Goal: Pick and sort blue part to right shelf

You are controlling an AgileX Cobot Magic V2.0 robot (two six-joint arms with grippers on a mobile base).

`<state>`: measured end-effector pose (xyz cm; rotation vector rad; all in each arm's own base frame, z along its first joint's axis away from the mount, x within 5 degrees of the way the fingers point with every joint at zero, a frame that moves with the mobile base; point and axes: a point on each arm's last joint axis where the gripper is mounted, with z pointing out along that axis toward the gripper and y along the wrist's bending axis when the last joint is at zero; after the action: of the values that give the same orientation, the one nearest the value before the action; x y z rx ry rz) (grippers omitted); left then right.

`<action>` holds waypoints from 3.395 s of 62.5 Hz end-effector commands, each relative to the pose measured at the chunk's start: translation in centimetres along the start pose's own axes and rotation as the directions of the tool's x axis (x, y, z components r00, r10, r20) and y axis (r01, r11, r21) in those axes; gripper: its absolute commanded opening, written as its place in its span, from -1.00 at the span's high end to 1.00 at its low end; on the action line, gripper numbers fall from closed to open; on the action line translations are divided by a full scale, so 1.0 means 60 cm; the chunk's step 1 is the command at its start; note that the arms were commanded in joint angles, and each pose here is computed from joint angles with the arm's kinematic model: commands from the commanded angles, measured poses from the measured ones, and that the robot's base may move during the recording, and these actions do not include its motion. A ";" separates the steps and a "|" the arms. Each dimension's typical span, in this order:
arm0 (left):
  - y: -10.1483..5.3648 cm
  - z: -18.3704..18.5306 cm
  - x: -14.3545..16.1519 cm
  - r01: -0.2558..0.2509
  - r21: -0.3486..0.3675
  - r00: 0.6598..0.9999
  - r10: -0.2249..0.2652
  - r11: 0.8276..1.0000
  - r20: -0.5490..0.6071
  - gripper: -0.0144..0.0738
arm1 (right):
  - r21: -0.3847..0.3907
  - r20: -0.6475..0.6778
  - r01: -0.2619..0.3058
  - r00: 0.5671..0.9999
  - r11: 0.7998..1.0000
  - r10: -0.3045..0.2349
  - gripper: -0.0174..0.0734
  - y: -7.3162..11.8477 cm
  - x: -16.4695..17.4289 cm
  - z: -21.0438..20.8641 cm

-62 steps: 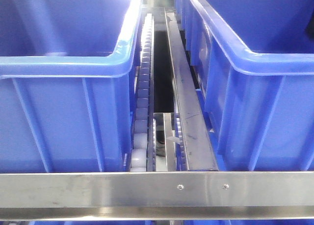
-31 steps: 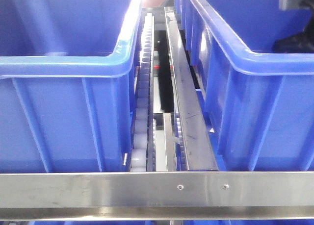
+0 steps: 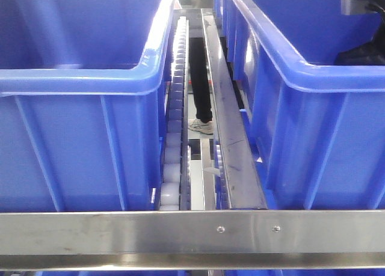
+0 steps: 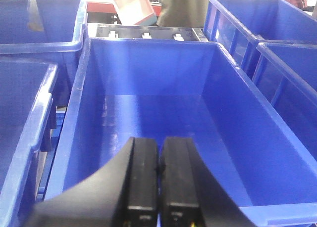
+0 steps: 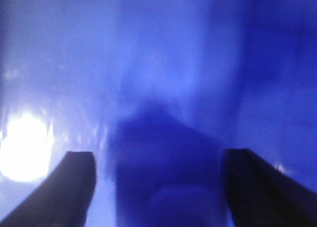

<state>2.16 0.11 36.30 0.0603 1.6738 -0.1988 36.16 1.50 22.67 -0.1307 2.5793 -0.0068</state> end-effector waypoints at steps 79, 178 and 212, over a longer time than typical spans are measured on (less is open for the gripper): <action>0.000 -0.001 -0.024 -0.031 -0.006 0.994 0.032 0.999 0.101 0.39 | 0.051 0.778 -0.024 0.628 0.998 -0.024 0.53 0.021 0.358 -0.398; 0.035 0.079 0.246 0.052 -0.174 0.964 -0.004 0.983 0.265 0.39 | -0.012 0.923 -0.038 0.383 0.999 0.026 0.53 0.029 0.414 -0.456; 0.031 0.081 0.251 0.048 -0.130 0.972 -0.016 0.990 0.233 0.39 | -0.012 0.923 -0.038 0.384 0.999 0.026 0.53 0.029 0.414 -0.456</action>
<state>5.63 0.03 20.69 -0.0966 1.5294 -0.0958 1.08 0.38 31.06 -0.0556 1.5231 0.0642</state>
